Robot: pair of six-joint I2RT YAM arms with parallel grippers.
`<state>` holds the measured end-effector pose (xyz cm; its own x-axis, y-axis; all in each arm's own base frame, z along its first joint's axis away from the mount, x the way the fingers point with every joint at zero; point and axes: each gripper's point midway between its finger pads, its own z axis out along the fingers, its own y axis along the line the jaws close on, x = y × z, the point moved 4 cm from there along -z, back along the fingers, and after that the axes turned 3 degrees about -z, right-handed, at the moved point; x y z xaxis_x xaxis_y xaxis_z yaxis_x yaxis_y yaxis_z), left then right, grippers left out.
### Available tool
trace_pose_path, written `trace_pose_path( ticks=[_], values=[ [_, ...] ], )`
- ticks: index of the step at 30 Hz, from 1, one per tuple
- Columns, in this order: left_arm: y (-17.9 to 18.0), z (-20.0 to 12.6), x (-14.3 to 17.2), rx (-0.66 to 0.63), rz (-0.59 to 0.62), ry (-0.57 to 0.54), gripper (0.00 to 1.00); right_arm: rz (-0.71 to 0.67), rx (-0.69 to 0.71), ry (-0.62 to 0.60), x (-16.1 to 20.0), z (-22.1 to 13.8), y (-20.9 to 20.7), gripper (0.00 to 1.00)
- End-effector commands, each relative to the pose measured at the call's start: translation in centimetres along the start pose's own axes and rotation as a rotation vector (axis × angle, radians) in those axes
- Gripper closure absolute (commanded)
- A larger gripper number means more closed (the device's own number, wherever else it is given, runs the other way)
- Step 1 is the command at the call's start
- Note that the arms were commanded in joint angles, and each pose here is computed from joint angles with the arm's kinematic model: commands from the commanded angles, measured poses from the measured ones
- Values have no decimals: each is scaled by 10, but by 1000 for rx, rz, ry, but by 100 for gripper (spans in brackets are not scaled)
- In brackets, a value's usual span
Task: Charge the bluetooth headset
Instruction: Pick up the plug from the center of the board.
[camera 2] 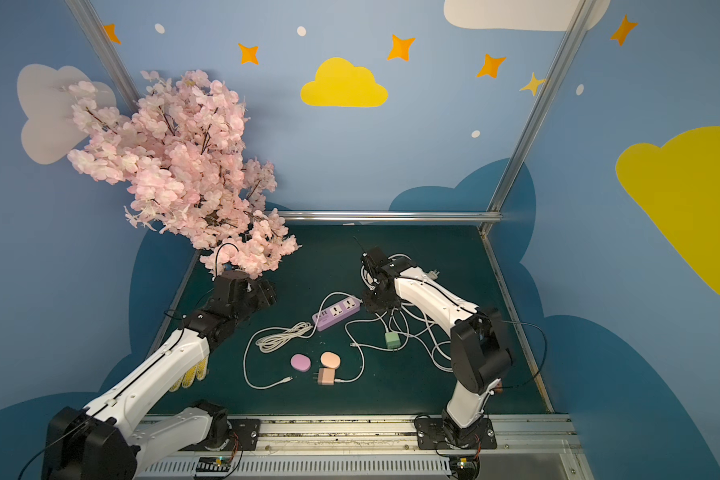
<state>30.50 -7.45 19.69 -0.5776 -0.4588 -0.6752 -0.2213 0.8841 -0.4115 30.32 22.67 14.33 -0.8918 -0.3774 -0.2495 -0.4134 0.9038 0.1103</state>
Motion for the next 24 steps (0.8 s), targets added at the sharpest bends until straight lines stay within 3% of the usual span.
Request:
trace_pose_path(
  ticks=[1,15,19,24],
  values=[
    [-10,-4,-7,23,15,8,20,-52,49,11,-14,18,-6,72],
    [-20,-3,-3,70,19,64,21,-79,31,50,-32,68,-12,71],
    [-27,-6,-2,102,22,93,21,-90,16,25,-36,71,-11,88],
    [-42,-14,1,193,7,108,21,-116,-7,-40,-44,58,-8,100]
  ],
)
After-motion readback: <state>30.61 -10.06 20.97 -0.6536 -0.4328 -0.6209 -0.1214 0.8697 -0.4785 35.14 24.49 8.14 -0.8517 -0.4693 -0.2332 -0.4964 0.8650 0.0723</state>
